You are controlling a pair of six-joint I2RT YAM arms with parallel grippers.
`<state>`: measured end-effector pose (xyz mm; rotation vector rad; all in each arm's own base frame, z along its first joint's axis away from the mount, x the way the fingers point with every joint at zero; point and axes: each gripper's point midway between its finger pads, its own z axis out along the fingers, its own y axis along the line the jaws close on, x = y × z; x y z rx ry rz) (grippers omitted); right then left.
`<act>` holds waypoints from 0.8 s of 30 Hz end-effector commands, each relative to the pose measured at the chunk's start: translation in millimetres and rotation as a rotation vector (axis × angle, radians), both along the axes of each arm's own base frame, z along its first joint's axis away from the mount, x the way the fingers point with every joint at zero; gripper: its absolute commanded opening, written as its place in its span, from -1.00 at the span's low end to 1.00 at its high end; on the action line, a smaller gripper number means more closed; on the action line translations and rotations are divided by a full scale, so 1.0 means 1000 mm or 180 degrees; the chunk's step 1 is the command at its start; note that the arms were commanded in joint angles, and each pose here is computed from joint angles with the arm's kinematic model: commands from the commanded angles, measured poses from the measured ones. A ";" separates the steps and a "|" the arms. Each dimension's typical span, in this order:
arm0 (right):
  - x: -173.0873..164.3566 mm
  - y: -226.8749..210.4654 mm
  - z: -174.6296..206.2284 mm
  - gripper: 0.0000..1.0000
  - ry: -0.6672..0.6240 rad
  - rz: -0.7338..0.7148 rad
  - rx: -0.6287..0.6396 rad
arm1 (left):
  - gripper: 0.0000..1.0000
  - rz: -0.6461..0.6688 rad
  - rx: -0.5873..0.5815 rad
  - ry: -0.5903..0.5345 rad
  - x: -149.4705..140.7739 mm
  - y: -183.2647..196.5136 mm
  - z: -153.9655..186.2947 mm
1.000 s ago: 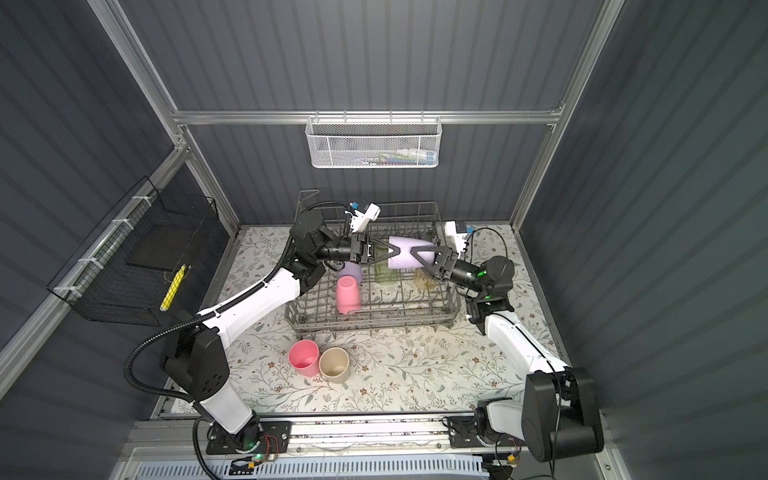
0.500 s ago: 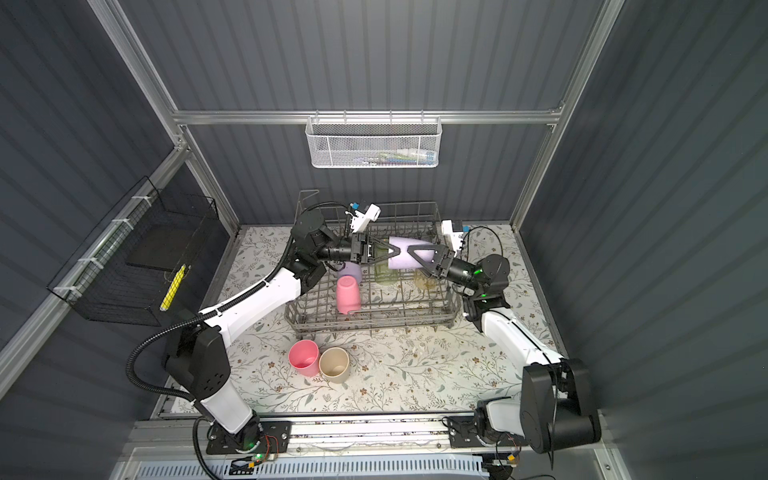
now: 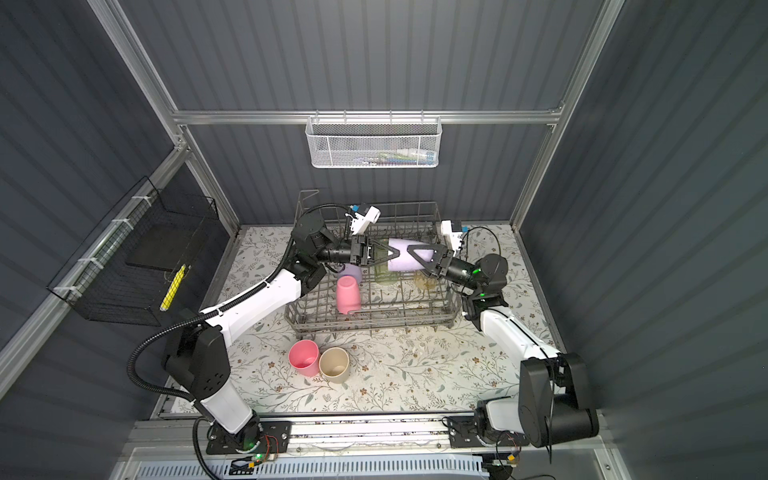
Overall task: Load cups into a dish rack
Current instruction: Place the cup upside down at the dish rack.
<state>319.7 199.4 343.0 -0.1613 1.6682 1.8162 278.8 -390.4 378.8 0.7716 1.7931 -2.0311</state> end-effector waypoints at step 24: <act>-0.009 -0.031 0.012 -0.31 -0.0213 -0.0293 -0.0176 | -0.52 0.0522 0.0210 -0.0120 0.023 0.056 0.002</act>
